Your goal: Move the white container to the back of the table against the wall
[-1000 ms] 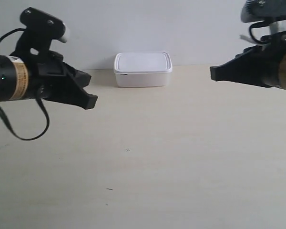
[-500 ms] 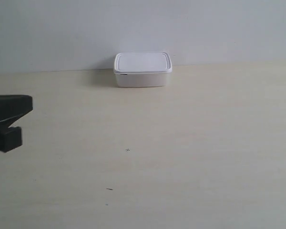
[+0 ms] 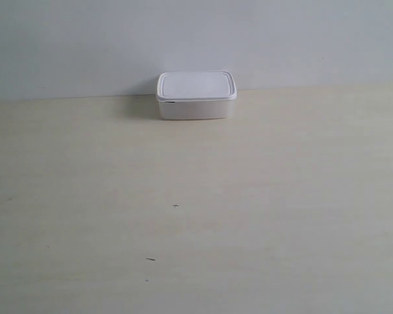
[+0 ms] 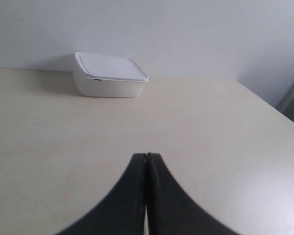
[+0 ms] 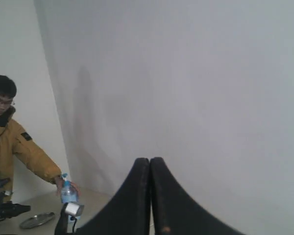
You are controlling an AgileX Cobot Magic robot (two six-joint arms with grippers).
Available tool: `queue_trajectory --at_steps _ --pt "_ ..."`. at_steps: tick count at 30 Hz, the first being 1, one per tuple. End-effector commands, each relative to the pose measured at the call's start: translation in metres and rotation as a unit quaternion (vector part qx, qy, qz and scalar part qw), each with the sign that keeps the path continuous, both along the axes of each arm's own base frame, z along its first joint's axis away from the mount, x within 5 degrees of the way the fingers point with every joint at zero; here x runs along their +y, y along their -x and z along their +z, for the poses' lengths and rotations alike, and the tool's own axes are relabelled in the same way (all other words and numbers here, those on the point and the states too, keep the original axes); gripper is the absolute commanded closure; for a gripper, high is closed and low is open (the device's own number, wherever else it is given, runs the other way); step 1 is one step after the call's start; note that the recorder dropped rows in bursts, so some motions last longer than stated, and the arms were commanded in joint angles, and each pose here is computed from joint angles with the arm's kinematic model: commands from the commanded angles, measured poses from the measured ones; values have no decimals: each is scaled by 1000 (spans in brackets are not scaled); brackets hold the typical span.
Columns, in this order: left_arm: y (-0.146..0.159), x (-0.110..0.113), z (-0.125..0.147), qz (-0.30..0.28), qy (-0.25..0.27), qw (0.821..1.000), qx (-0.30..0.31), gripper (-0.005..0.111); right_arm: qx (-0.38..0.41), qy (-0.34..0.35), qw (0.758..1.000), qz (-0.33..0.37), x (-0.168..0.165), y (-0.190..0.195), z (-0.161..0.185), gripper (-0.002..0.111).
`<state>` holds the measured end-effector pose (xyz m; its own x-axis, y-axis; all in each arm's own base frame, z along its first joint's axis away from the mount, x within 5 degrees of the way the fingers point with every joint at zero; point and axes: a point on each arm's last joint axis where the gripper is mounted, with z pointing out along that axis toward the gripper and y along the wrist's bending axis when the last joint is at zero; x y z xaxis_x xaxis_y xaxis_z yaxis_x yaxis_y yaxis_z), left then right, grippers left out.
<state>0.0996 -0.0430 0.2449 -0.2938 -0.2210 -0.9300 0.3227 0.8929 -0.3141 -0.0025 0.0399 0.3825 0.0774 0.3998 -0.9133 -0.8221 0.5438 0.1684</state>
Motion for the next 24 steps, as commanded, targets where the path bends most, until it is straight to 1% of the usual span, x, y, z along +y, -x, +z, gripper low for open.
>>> queue_trajectory --at_steps 1,5,9,11,14,18,19,20,21,22,23,24 --pt "10 -1 -11 -20 27 999 2 107 -17 3 1000 12 -4 14 -18 108" --pt "15 1 -26 -14 53 998 27 107 -9 6 1000 12 -4 15 -45 108" --pt "19 2 -39 -14 50 998 42 107 44 3 999 25 2 2 -71 108" --pt "20 1 -46 -24 49 997 51 107 68 5 997 30 5 -3 -83 108" --pt "22 2 -52 -25 48 997 57 107 96 9 995 15 7 -12 -100 108" --pt "23 2 -57 -26 39 997 61 107 145 -9 989 -28 4 -27 -124 108" --pt "23 2 -57 -27 37 997 60 107 178 -29 982 -61 1 -35 -138 108" --pt "23 2 -57 -28 34 997 59 107 190 -35 978 -76 -1 -38 -144 108" --pt "24 1 -57 -37 10 998 48 107 214 -46 968 -120 -7 -46 -158 108" --pt "24 1 -57 -41 0 998 43 107 221 -48 964 -138 -9 -48 -163 108" --pt "24 1 -57 -48 -18 998 33 107 228 -50 957 -173 -14 -53 -169 108" --pt "24 1 -57 -50 -27 998 29 107 225 -49 955 -186 -16 -53 -169 108"
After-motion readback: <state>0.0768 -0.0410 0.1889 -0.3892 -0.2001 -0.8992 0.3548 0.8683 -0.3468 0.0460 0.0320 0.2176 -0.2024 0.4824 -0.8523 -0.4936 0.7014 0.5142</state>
